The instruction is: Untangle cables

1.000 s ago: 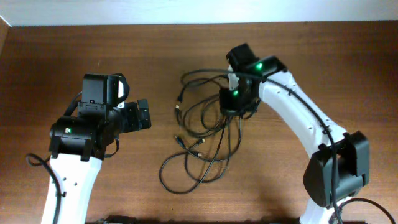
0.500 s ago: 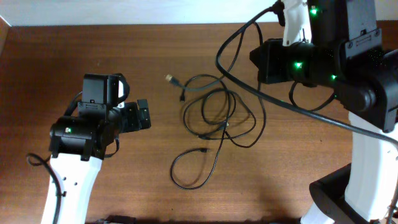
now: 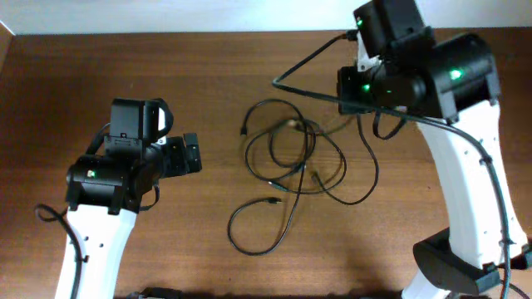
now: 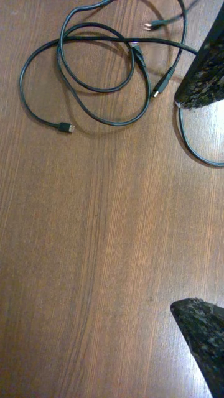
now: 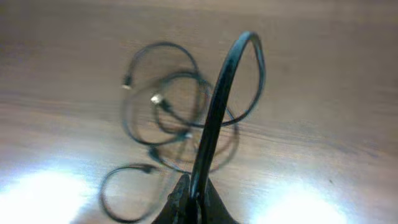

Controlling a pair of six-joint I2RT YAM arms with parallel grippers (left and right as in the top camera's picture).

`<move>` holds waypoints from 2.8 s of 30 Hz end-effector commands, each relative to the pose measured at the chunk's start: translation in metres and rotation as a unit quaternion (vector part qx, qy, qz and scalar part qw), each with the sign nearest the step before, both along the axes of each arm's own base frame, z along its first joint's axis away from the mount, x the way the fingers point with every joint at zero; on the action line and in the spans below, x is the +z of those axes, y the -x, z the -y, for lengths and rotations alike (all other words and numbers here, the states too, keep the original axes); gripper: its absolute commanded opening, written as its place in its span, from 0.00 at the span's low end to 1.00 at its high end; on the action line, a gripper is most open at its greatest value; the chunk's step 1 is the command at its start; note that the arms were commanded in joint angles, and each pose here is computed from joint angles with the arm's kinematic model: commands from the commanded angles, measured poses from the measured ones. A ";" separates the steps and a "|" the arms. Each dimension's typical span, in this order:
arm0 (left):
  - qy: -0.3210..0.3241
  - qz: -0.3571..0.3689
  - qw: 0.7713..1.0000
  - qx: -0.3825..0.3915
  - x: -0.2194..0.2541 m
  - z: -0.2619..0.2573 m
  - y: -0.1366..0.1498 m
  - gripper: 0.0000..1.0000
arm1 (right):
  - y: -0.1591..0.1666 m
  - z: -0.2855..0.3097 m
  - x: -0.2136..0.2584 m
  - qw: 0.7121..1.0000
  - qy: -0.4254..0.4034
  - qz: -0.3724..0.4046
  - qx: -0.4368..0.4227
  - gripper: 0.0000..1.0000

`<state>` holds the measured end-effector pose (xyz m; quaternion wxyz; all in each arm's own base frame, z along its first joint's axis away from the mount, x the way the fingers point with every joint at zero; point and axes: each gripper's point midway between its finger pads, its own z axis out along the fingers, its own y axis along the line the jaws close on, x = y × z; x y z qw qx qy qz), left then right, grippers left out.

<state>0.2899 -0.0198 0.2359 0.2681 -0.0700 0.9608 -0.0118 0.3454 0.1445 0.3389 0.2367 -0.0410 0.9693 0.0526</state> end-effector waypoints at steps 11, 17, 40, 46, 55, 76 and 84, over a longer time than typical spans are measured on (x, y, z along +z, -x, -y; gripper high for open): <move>-0.003 0.004 1.000 0.008 0.003 -0.003 -0.001 0.99 | -0.004 0.134 0.033 0.980 0.140 0.062 -0.124 0.04; -0.003 0.004 1.000 0.008 0.003 -0.003 -0.001 0.99 | 0.033 0.158 0.079 0.971 0.195 0.124 -0.061 0.04; -0.003 0.004 1.000 0.008 0.003 -0.003 -0.001 0.99 | 0.018 0.080 0.030 0.677 0.421 0.061 0.601 0.04; -0.003 0.004 1.000 0.008 0.003 -0.003 -0.001 0.99 | 0.008 0.186 -0.025 0.671 0.524 -0.206 0.482 0.04; -0.003 0.004 1.000 0.008 0.003 -0.003 -0.001 0.99 | -0.018 0.305 0.052 0.748 0.642 -0.157 0.061 0.04; -0.003 0.004 1.000 0.008 0.003 -0.003 -0.001 0.99 | 0.007 0.007 0.044 0.917 0.121 0.197 0.326 0.04; -0.003 0.004 1.000 0.008 0.003 -0.003 -0.001 0.99 | 0.053 0.201 0.045 0.890 0.455 0.004 -0.022 0.04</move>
